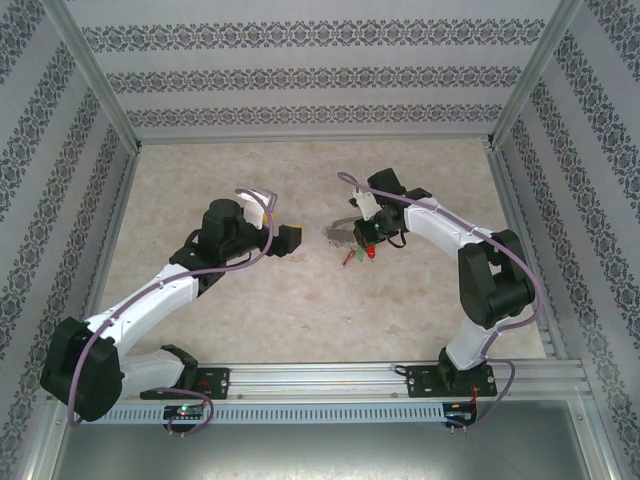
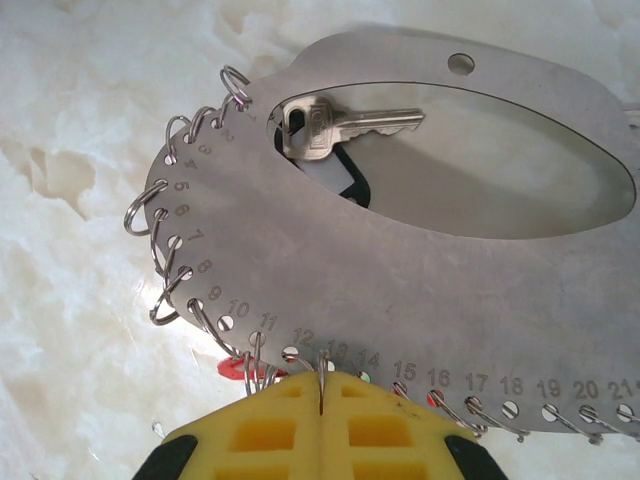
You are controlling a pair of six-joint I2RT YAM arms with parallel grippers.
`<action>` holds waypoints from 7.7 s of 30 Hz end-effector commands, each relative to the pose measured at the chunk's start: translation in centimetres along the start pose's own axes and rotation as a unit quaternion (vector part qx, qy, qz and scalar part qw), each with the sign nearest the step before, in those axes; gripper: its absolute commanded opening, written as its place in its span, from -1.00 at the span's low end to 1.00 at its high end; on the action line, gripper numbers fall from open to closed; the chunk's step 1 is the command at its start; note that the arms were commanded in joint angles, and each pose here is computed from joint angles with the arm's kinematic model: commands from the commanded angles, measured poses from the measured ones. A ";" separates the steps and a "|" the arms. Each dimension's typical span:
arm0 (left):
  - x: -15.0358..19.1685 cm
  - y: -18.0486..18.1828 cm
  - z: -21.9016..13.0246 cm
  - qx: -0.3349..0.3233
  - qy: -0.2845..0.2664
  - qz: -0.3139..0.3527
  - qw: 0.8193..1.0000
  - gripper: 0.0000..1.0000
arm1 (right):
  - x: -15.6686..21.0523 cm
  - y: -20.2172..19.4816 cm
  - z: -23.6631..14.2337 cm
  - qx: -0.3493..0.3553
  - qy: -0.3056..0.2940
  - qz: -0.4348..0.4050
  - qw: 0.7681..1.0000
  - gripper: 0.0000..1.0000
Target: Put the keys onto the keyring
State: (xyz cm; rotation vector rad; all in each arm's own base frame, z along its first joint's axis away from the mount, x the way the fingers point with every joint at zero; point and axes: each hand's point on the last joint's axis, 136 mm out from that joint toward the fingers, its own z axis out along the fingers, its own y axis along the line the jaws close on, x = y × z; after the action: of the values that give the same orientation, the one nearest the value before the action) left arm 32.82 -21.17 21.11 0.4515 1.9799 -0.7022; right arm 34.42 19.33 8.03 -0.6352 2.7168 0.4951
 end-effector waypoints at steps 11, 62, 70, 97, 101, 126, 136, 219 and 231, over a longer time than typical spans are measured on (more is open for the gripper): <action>5.6 2.7 1.6 -0.013 0.063 -0.002 0.998 0.87 | 1.7 -0.2 4.5 0.003 0.060 -0.006 0.998 -0.92; 8.8 3.8 1.3 -0.037 0.070 -0.046 0.996 0.86 | 2.7 -0.4 4.6 -0.053 0.080 0.100 0.990 -0.65; 8.9 3.9 1.4 -0.037 0.070 -0.048 0.996 0.86 | 2.1 -0.3 4.0 -0.052 0.072 0.095 0.992 -0.66; 9.2 3.8 1.8 -0.029 0.075 -0.053 0.995 0.86 | 2.0 -0.7 3.0 -0.058 0.057 0.100 0.992 -0.95; 8.9 3.2 1.8 -0.014 0.072 -0.041 0.996 0.88 | 1.7 -0.4 2.5 -0.063 0.052 0.091 0.992 -1.00; -0.4 -2.5 0.2 0.110 -0.045 0.068 0.991 0.81 | -1.4 9.3 -6.6 -0.100 -0.107 -0.218 0.965 -1.00; -0.4 -6.2 -1.4 0.205 -0.015 0.132 0.970 0.56 | -0.2 13.1 -9.9 -0.152 -0.140 -0.322 0.924 -1.00; -1.4 -13.9 -1.3 0.230 -0.145 0.337 0.901 -1.00 | 3.1 13.0 -17.6 -0.195 -0.344 -0.313 0.864 -0.07; -2.3 -14.8 -1.4 0.247 -0.158 0.330 0.897 -1.00 | 1.2 14.1 -17.4 -0.192 -0.326 -0.448 0.810 0.08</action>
State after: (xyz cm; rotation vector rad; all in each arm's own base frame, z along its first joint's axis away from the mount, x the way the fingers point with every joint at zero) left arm 25.09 -30.80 24.40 1.1750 1.3461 -0.7546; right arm 23.82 23.29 25.58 -1.2939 1.5671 0.8094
